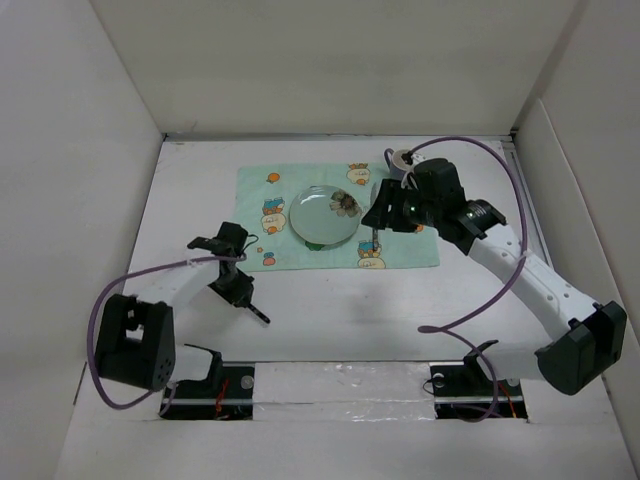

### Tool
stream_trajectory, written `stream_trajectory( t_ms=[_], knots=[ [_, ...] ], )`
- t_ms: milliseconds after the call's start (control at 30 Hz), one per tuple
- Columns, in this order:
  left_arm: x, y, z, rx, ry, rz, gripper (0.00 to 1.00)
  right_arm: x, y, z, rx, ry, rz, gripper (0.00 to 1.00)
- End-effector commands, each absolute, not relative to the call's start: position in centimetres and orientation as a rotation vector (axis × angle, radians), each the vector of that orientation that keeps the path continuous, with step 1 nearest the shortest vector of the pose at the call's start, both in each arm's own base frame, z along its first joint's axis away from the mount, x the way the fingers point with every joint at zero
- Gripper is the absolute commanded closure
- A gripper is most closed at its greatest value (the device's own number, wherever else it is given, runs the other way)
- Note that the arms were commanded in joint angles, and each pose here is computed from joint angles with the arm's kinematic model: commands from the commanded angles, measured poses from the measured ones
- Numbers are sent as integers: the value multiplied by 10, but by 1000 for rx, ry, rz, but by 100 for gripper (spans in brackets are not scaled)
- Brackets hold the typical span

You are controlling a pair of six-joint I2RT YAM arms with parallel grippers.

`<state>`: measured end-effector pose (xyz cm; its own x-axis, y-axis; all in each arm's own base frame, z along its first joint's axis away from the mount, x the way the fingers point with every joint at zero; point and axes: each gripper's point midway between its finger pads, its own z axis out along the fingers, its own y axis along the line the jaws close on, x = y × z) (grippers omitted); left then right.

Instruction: Set the dinner table for one person

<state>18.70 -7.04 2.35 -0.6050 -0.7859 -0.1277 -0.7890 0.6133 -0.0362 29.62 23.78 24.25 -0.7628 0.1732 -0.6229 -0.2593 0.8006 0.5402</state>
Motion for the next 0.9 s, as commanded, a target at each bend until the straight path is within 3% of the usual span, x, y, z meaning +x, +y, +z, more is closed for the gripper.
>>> stream_trajectory(
  t_ms=[0, 167, 267, 300, 333, 367, 400, 433, 467, 600, 700, 800, 867],
  knots=[
    [182, -61, 58, -1230, 2652, 7, 100, 299, 234, 247, -59, 2262, 848, 41],
    [218, -60, 124, -913, 2560, -98, 100, 302, 229, 241, -35, 2271, 843, 42],
    [254, -57, 143, -719, 2576, -16, 100, 302, 226, 240, -26, 2271, 825, 42],
    [276, -55, 138, -640, 2609, 89, 100, 303, 221, 242, -7, 2261, 796, 53],
    [275, -54, 138, -607, 2618, 98, 100, 301, 220, 242, -7, 2261, 795, 53],
    [298, -56, 152, -566, 2558, 115, 100, 301, 218, 244, 2, 2243, 791, 70],
    [309, -59, 155, -526, 2543, 139, 100, 300, 217, 245, 4, 2232, 796, 71],
    [320, -71, 143, -463, 2576, 184, 100, 299, 215, 246, 15, 2217, 795, 95],
    [337, -79, 155, -427, 2546, 185, 100, 295, 213, 244, 23, 2212, 802, 100],
    [376, -110, 147, -254, 2556, 243, 100, 286, 205, 231, 42, 2263, 765, 98],
    [399, -116, 131, -181, 2568, 287, 100, 277, 198, 223, 46, 2303, 730, 63],
    [410, -119, 115, -128, 2585, 314, 100, 270, 190, 223, 62, 2303, 707, 52],
    [414, -122, 108, -105, 2592, 304, 100, 269, 185, 219, 79, 2302, 678, 51]
  ],
)
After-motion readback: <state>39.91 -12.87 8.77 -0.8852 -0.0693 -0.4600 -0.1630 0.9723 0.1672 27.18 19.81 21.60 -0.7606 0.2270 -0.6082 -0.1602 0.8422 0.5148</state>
